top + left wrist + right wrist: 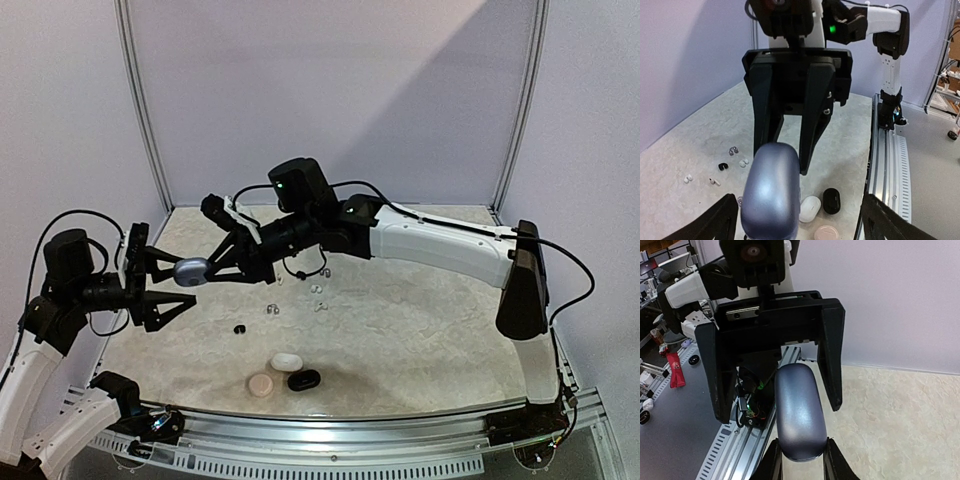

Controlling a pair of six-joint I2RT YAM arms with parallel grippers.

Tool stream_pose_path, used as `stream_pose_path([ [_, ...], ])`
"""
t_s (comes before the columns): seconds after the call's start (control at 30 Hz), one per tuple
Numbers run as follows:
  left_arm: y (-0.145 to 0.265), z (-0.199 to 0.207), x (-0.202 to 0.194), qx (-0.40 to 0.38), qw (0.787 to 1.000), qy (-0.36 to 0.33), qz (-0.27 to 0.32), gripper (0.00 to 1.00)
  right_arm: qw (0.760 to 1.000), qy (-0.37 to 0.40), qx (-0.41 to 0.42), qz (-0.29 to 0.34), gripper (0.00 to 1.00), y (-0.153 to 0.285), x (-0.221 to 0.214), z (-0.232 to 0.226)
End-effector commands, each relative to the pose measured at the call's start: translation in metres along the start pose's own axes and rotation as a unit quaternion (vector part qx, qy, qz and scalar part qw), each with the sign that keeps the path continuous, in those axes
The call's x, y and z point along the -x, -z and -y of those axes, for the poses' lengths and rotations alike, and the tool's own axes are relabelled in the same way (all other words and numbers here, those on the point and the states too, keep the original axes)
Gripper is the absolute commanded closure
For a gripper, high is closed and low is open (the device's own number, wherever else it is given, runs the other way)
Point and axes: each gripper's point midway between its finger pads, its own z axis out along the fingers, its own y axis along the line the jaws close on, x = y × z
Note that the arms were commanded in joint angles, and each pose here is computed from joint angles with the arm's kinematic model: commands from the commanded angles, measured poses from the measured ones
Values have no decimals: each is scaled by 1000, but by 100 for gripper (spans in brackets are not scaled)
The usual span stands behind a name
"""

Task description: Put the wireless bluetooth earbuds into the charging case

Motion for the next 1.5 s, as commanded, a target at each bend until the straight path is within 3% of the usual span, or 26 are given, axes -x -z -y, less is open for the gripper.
stream_pose_path([
  [0.0,2,6,-28,-1,999,-20,-50,20,999,38,-36,-4,100,21,23,-3],
  [0.1,-1,-4,-17,18,999,-11,-25,44,998,42,-38,1,100,23,26,-5],
  [0.17,-3,-4,-12,14,1000,7,-2,52,998,42,-39,0,100,22,26,-4],
  [0.37,-3,-3,-2,10,999,12,31,65,999,41,-34,3,100,21,26,-6],
  [0.63,-3,-4,13,8,998,24,55,62,998,45,-36,3,100,21,26,-4],
  [0.8,-4,-3,10,2,998,28,51,78,998,44,-36,5,100,21,27,-5],
  [0.97,-4,-1,8,-2,999,27,46,86,998,43,-35,8,100,21,28,-6],
  [1.07,-4,-1,8,-1,999,25,46,100,998,44,-38,10,100,22,30,-4],
  [1.17,-4,-4,9,8,999,14,46,100,998,40,-47,8,59,22,29,-2],
  [1.23,-4,-4,6,13,999,-7,39,100,998,40,-53,7,42,23,28,1],
  [1.3,-3,-6,4,21,999,-28,30,100,997,43,-57,8,33,21,29,1],
  [1.47,-4,-2,8,14,998,-59,28,100,997,47,-64,3,29,10,23,3],
])
